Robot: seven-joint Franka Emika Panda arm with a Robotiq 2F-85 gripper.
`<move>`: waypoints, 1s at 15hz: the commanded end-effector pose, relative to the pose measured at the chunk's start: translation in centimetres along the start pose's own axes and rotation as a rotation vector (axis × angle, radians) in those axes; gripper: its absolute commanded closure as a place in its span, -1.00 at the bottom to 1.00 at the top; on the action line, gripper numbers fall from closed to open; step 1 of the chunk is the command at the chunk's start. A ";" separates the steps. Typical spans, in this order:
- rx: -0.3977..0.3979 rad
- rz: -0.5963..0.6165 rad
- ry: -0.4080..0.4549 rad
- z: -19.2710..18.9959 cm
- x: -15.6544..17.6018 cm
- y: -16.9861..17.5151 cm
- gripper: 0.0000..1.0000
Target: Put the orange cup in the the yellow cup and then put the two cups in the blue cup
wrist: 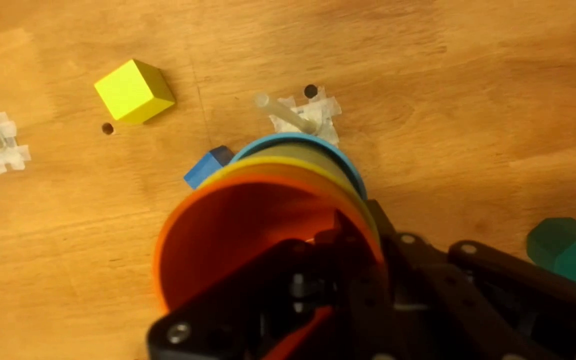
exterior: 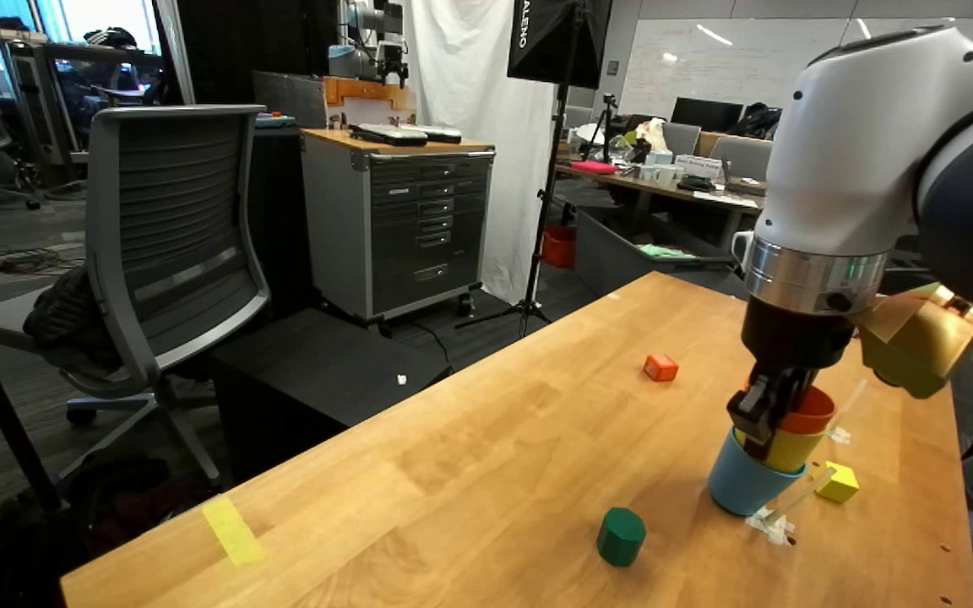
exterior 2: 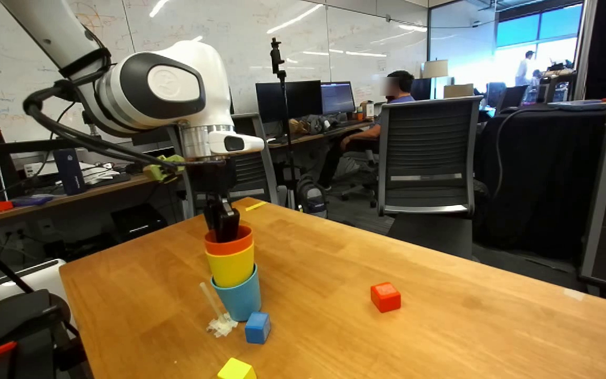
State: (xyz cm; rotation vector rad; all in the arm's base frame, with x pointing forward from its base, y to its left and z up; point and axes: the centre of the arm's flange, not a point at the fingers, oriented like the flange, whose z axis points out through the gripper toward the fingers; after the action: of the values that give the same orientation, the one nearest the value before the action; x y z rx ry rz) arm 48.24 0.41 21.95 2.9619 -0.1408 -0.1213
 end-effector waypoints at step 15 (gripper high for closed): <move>0.061 -0.010 0.083 1.9 0.9 1.9 -0.83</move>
State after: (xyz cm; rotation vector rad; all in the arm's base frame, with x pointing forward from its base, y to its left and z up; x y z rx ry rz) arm 49.08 -0.98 20.33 2.9966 -0.1385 -0.0194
